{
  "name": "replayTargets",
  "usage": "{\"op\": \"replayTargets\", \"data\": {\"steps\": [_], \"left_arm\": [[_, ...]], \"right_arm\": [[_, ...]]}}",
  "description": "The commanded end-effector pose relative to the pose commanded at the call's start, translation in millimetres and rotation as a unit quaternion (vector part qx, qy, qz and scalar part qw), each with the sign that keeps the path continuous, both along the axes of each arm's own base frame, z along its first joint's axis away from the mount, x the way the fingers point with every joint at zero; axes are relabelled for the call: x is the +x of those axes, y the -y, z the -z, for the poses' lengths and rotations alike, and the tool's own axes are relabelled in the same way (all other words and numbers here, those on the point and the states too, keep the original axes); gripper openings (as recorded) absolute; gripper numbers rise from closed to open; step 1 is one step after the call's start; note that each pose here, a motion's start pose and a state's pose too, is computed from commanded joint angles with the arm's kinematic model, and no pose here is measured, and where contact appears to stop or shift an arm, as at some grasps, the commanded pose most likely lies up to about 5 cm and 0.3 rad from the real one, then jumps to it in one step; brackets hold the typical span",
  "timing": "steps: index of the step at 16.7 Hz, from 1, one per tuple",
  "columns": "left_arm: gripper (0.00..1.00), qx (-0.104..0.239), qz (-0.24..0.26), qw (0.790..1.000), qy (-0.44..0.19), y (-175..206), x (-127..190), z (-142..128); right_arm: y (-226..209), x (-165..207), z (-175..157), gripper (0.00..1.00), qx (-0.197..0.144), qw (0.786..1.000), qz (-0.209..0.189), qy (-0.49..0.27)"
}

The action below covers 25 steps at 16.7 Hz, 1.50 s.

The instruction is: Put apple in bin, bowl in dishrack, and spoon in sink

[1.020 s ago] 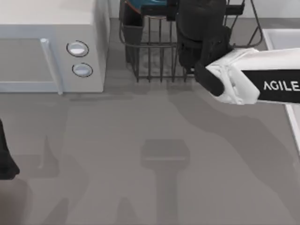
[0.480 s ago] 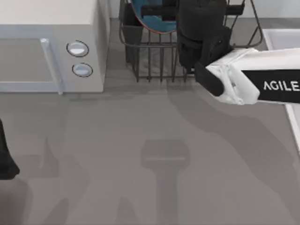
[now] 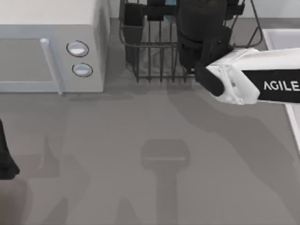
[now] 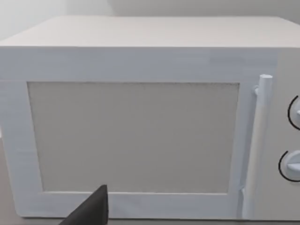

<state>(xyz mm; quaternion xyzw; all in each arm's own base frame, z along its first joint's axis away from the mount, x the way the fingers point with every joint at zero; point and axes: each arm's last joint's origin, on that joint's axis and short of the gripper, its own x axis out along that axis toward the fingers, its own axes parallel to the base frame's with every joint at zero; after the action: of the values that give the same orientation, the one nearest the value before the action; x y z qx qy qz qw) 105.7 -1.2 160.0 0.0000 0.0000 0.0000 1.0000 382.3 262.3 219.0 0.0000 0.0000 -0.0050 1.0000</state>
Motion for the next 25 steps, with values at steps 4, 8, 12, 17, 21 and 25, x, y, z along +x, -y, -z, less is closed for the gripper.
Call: {"op": "replayTargets", "data": {"steps": [4,8,12,17,21,25], "left_arm": [[1.00,0.000,0.000,1.000,0.000,0,0,0],[1.00,0.000,0.000,1.000,0.000,0,0,0],[1.00,0.000,0.000,1.000,0.000,0,0,0],[1.00,0.000,0.000,1.000,0.000,0,0,0],[1.00,0.000,0.000,1.000,0.000,0,0,0],[1.00,0.000,0.000,1.000,0.000,0,0,0]], "right_arm": [[0,0,0,1.00,0.000,1.000,0.000,0.000],[2,-1,-1,1.00,0.000,1.000,-0.003,0.000],[37,-14,-15,1.00,-0.001,1.000,-0.027,-0.009],[125,-72,-30,1.00,-0.009,0.997,-0.059,-0.045],[194,-152,-23,1.00,-0.010,0.995,-0.070,-0.066],[236,-227,7,1.00,-0.005,0.997,-0.062,-0.052]]}}
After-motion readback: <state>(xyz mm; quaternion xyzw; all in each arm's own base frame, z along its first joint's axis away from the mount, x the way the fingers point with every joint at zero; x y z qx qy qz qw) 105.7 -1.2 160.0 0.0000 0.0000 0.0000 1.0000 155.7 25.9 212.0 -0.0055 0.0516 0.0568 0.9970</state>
